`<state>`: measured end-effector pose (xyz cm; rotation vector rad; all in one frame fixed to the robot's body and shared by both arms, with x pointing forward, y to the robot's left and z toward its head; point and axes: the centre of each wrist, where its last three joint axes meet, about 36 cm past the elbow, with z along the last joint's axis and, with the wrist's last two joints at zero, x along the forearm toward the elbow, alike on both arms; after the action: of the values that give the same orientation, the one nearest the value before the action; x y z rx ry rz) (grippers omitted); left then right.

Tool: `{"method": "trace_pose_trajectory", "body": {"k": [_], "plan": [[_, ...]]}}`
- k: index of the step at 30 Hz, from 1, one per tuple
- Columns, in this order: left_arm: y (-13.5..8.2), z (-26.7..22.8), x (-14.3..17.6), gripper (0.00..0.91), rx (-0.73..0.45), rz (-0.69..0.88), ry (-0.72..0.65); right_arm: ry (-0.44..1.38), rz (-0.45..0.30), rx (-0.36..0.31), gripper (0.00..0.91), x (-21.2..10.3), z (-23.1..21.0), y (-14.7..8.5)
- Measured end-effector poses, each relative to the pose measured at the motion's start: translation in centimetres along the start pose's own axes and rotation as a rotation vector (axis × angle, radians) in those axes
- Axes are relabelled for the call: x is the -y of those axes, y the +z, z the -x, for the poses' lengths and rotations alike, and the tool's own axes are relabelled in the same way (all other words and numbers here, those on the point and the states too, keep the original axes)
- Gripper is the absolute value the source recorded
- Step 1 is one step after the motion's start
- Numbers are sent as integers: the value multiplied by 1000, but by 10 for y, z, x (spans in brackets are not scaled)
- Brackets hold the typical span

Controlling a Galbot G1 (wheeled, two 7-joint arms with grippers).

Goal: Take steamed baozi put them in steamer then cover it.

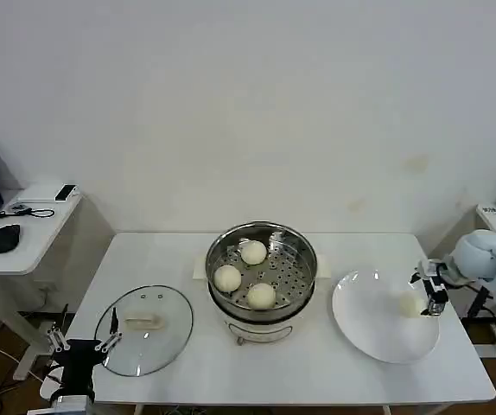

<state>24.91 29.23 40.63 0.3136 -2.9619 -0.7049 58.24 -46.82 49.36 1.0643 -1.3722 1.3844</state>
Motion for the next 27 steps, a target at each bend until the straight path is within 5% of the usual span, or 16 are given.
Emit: {"method": "trace_pose_trajectory", "body": {"k": [27], "plan": [[0, -2, 1, 907, -3, -5, -2, -20, 42, -13, 786, 5, 36, 3]]}}
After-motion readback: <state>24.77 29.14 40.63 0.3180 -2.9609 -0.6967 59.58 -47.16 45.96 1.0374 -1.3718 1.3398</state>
